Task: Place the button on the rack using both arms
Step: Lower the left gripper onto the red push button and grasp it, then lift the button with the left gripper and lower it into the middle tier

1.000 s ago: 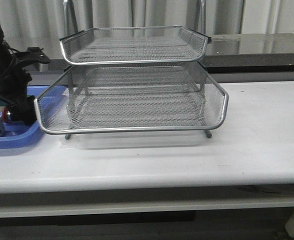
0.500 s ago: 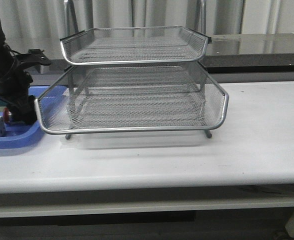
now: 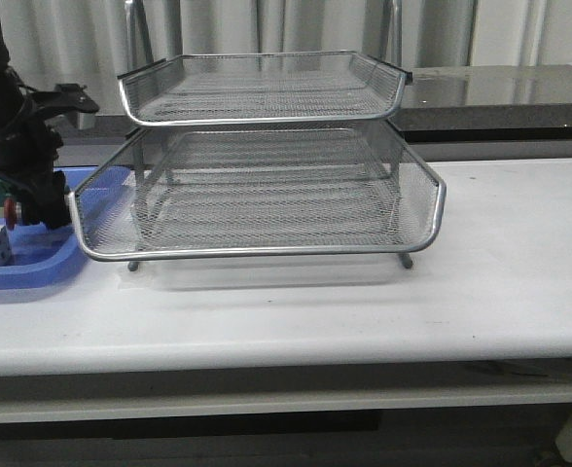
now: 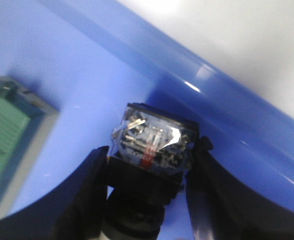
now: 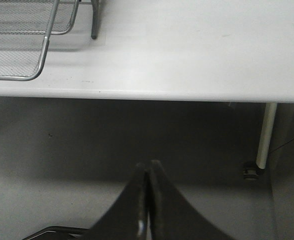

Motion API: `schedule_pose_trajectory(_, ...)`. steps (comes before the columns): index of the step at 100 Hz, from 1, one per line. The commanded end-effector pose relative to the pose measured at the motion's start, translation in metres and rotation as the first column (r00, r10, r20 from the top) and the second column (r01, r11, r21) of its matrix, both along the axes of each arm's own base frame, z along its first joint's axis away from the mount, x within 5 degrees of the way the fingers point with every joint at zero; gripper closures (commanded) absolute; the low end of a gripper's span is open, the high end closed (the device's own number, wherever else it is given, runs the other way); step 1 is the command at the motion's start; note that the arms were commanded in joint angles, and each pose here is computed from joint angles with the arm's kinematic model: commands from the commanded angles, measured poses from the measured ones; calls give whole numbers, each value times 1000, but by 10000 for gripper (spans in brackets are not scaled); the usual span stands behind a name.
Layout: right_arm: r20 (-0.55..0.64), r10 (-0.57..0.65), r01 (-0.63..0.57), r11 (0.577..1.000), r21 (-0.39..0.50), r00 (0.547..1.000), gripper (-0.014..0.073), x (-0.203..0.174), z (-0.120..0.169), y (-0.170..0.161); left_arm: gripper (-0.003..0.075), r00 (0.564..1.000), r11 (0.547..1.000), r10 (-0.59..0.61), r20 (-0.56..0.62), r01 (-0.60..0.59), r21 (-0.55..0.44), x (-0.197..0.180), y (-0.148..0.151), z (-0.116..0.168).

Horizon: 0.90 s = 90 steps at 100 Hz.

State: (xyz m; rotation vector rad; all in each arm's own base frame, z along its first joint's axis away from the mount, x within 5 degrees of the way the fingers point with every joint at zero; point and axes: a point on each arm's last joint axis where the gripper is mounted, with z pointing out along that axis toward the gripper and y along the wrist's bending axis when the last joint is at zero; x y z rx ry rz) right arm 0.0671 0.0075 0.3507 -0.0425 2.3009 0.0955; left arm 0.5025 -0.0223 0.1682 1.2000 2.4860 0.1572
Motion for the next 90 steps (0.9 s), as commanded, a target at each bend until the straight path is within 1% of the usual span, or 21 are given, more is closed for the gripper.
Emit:
schedule_pose_trajectory(1, 81, -6, 6, 1000, -1, 997, 666, 3, 13, -1, 710, 986, 1000, 1, 166, 2, -16, -1, -2, 75)
schedule_pose_trajectory(17, 81, -6, 6, 1000, -1, 997, 666, 3, 13, -1, 713, 979, 1000, -2, 202, 6, -20, -8, -3, 119)
schedule_pose_trajectory(38, 81, -6, 6, 1000, -1, 997, 666, 3, 13, -1, 713, 984, 1000, -15, 177, 19, -18, -26, -2, 166)
schedule_pose_trajectory(44, 81, -6, 6, 1000, -1, 997, 666, 3, 13, -1, 713, 988, 1000, -13, 156, 16, -20, -32, -2, 175)
schedule_pose_trajectory(49, 81, -6, 6, 1000, -1, 997, 666, 3, 13, -1, 713, 984, 999, 17, 180, -10, -41, -36, -2, 186)
schedule_pose_trajectory(64, 80, -6, 6, 1000, -1, 997, 666, 3, 13, -1, 713, 973, 996, 56, 223, -40, -74, -48, -2, 210)
schedule_pose_trajectory(79, 80, -6, 6, 1000, -1, 997, 666, 3, 13, -1, 713, 963, 987, 80, 258, -40, -156, -62, -14, 233)
schedule_pose_trajectory(90, 80, -6, 6, 1000, -1, 997, 666, 3, 13, -1, 713, 957, 987, 50, 285, -4, -161, -75, -28, 247)
